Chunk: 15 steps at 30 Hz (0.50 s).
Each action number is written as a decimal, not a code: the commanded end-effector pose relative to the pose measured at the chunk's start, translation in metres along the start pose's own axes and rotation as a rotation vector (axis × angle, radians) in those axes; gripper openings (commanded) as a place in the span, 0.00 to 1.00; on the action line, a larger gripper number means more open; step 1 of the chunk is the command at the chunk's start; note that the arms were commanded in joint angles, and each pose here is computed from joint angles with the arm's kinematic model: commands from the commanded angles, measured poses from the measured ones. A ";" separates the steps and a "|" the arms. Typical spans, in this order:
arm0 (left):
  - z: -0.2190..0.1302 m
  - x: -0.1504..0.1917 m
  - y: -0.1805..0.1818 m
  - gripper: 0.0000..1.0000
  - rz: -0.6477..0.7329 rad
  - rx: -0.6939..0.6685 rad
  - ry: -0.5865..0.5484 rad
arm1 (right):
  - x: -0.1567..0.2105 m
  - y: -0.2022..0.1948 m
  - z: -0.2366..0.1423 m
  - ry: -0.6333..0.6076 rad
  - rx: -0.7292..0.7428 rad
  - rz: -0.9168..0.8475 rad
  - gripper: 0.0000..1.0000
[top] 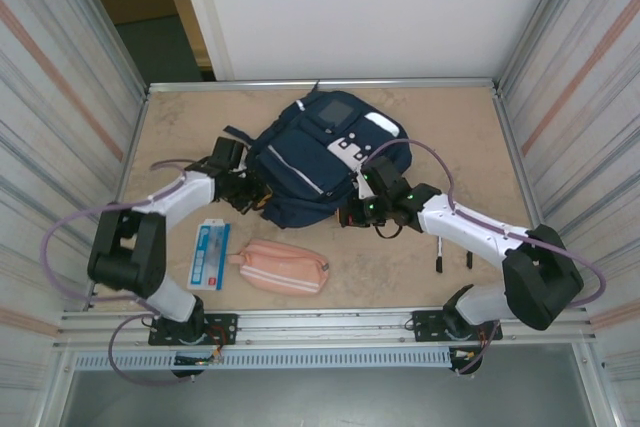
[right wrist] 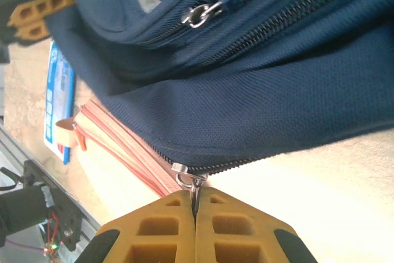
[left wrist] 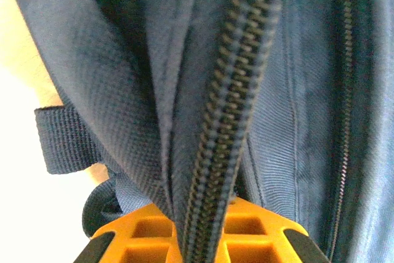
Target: Pack the student bag
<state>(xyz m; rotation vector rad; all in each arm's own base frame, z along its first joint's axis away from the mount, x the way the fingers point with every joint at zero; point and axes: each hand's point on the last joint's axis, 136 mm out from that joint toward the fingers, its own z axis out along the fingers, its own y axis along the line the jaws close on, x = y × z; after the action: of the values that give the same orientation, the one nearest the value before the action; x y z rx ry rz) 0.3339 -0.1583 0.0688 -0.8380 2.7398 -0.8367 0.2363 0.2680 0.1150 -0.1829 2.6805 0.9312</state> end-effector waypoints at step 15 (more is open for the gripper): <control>-0.012 0.049 -0.033 0.69 0.144 0.144 0.033 | 0.000 0.058 0.023 0.069 -0.070 -0.086 0.00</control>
<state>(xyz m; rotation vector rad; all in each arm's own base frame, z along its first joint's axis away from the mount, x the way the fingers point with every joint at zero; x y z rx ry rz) 0.3259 -0.1879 0.0979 -0.6037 2.6808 -0.9898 0.2248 0.3023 0.1083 -0.2956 2.7582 0.8988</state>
